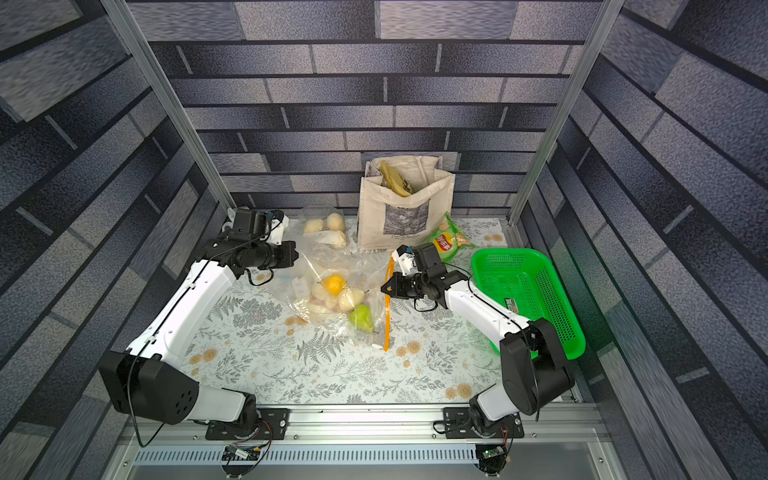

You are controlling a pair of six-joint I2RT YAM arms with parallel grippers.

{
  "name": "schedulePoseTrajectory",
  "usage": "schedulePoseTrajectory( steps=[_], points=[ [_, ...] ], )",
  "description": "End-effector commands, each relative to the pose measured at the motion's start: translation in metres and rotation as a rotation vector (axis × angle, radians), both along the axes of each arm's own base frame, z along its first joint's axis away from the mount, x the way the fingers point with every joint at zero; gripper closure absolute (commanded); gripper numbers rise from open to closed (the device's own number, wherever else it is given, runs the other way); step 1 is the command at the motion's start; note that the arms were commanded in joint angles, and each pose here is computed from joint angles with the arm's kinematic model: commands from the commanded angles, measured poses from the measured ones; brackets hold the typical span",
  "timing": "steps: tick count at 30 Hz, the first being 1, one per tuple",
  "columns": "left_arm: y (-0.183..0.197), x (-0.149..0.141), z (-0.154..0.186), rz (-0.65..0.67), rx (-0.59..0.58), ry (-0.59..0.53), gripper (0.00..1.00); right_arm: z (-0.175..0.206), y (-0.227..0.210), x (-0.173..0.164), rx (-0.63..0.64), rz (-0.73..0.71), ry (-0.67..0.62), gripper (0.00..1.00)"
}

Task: Open the zip-top bag and take out the pear
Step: Adjust the zipper food storage bag at the center of the board.

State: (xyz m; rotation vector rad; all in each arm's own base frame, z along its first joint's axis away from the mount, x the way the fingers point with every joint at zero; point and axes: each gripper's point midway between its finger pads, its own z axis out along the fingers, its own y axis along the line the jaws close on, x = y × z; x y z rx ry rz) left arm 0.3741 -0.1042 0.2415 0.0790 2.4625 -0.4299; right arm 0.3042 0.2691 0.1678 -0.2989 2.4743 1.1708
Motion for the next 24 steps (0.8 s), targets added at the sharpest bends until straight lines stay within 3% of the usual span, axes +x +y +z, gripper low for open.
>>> schedulePoseTrajectory(
  steps=[1,5,9,15,24],
  points=[
    [0.016,-0.003,-0.016,0.046,0.068,0.047,1.0,0.021,0.005,-0.002,0.079,0.041,-0.062,0.91],
    [0.022,-0.002,-0.026,0.064,0.101,0.074,0.84,0.023,0.005,-0.003,0.087,0.042,-0.067,0.91],
    [0.025,-0.002,-0.027,0.066,0.113,0.08,0.81,0.016,-0.003,0.0,0.025,0.005,-0.047,0.89],
    [0.023,-0.003,-0.031,0.057,0.104,0.096,0.72,-0.011,-0.038,0.006,-0.157,-0.128,0.042,0.48],
    [0.022,-0.003,-0.037,0.049,0.107,0.108,0.72,-0.06,-0.05,0.013,-0.242,-0.157,0.173,0.46]
  ],
)
